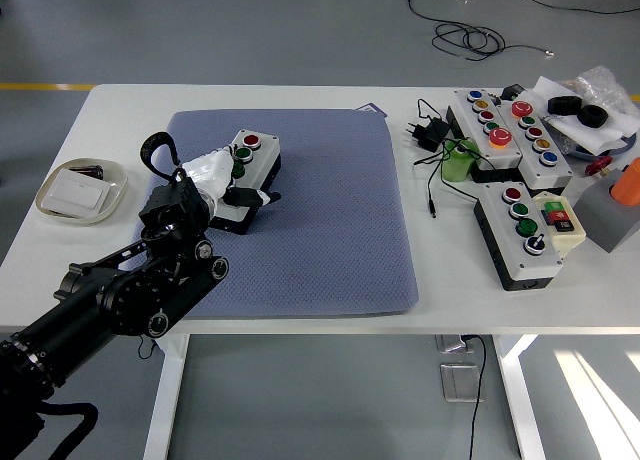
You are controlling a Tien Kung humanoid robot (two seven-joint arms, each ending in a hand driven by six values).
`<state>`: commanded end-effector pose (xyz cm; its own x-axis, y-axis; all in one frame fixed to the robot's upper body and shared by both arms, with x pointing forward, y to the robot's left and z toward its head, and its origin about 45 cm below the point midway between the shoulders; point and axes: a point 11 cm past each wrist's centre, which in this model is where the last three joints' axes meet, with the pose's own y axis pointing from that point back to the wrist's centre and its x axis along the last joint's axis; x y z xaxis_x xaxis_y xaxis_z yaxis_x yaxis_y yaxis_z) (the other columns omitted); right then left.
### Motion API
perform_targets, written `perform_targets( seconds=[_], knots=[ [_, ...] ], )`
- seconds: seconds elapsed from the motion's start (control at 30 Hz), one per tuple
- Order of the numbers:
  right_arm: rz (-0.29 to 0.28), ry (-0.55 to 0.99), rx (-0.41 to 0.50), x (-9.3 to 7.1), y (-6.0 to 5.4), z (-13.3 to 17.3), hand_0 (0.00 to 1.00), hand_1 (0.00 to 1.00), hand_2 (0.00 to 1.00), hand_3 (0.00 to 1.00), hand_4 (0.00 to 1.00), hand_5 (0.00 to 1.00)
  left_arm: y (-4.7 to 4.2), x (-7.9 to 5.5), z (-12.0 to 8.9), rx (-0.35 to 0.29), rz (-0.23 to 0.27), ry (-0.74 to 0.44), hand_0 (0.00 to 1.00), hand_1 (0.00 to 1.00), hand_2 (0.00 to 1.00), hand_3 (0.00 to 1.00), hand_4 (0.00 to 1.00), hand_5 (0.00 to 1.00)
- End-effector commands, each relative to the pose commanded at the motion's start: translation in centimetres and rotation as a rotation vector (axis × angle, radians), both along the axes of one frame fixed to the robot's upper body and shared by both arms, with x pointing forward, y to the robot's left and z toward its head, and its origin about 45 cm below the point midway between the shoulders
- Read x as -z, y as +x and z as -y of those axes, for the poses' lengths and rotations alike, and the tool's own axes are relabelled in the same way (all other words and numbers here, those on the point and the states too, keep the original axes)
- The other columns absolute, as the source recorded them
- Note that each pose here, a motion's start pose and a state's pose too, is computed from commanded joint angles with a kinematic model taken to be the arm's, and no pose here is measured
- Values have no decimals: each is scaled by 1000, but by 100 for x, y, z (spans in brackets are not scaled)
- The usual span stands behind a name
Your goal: Pick up the button,place it on the desk,press the button,press the button
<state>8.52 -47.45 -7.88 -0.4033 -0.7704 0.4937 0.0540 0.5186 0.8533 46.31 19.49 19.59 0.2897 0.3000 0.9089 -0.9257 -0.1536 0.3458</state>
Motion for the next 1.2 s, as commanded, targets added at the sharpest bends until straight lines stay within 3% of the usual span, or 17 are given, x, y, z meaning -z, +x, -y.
perform_targets(
  seconds=[0.2, 0.23, 0.4, 0.43, 0.5, 0.6, 0.63, 0.8, 0.83, 0.97, 1.0, 1.03, 1.2],
  knots=[
    [2, -3, 1, -7, 9, 11, 787, 797, 817, 751, 412, 479, 41, 3, -25, 2, 12, 71, 801, 975, 998, 998, 995, 504],
    [2, -3, 1, -8, 10, 13, 787, 797, 817, 751, 412, 479, 43, 4, -28, 2, 14, 77, 778, 952, 998, 998, 983, 461],
    [3, -6, 2, -13, 11, 22, 787, 797, 817, 751, 412, 479, 56, -9, -67, 2, 42, 126, 778, 952, 998, 998, 983, 461],
    [3, -6, 2, -13, 12, 23, 787, 797, 817, 751, 412, 479, 57, -7, -73, 6, 43, 140, 727, 935, 998, 998, 960, 406],
    [5, -6, 2, -14, 17, 23, 787, 797, 817, 751, 412, 479, 63, -6, -93, 5, 48, 161, 727, 935, 998, 998, 960, 406],
    [7, -6, 3, -17, 30, 22, 787, 797, 817, 751, 412, 479, 71, 28, -137, -5, 34, 174, 727, 935, 998, 998, 960, 406],
    [8, -7, 2, -17, 33, 22, 787, 797, 817, 751, 412, 479, 71, 40, -149, -8, 29, 175, 674, 878, 998, 998, 932, 353],
    [10, -6, 4, -18, 41, 20, 787, 797, 817, 751, 412, 479, 65, 108, -222, -22, 0, 190, 674, 878, 998, 998, 932, 353],
    [10, -6, 3, -19, 42, 21, 787, 797, 817, 751, 412, 479, 64, 121, -236, -24, -6, 194, 612, 799, 998, 998, 914, 317],
    [11, -6, 4, -19, 45, 19, 787, 797, 817, 751, 412, 479, 62, 154, -279, -28, -23, 209, 612, 799, 998, 998, 914, 317],
    [11, -6, 3, -19, 47, 19, 787, 797, 817, 751, 412, 479, 64, 152, -282, -27, -20, 217, 612, 799, 998, 998, 914, 317],
    [11, -6, 3, -19, 50, 17, 787, 797, 817, 751, 412, 479, 68, 147, -287, -25, -14, 229, 467, 634, 820, 998, 899, 281],
    [13, -5, 3, -19, 59, 13, 787, 797, 817, 751, 412, 479, 93, 58, -299, -21, 66, 273, 467, 634, 820, 998, 899, 281]
  ],
)
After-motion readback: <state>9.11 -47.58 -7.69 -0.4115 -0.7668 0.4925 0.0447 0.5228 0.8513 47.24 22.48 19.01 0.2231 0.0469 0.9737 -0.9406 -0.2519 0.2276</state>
